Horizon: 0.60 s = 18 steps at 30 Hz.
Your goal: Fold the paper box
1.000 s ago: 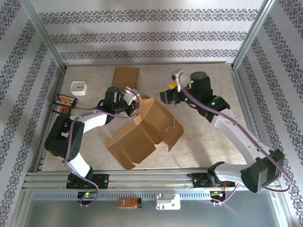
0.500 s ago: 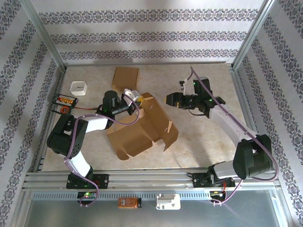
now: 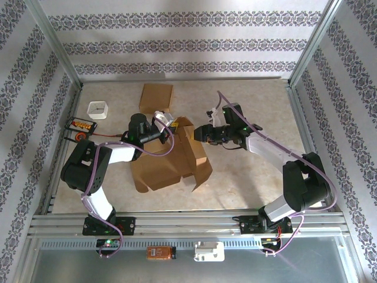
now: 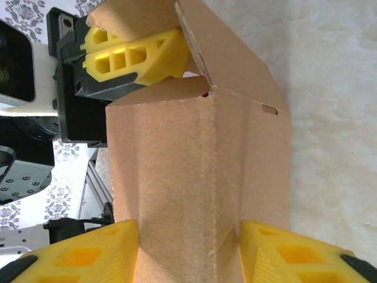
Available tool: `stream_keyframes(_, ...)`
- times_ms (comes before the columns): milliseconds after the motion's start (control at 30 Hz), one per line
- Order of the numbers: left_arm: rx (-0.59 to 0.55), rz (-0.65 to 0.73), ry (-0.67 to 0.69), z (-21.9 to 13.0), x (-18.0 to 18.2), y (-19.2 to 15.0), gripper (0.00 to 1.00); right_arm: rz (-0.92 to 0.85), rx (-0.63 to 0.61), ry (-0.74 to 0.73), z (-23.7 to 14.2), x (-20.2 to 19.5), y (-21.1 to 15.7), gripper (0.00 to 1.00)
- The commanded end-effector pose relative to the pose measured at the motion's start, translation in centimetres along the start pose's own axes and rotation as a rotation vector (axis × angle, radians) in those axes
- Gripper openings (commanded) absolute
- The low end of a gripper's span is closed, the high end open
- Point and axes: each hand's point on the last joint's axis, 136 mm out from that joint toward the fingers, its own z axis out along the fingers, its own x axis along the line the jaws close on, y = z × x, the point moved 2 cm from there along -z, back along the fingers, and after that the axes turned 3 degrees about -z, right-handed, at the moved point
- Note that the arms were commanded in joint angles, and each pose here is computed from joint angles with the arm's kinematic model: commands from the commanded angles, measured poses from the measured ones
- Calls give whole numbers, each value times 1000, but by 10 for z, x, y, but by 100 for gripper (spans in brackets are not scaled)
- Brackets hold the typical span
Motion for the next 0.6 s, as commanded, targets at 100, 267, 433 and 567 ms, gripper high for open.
stream_keyframes(100,-43,16,25,-1,4,6,9,-19,-30,-57,2,-6,4,42)
stream_keyframes(267,-39,-6,49,-5,5,4,20,-54,-49,-92,2,-3,4,36)
stream_keyframes(433,-56,-71,84,-16,6,14,57,-66,-55,-121,2,-6,4,34)
stream_keyframes(567,-37,-147,128,-31,6,25,67,-76,-60,-134,0,-6,5,34)
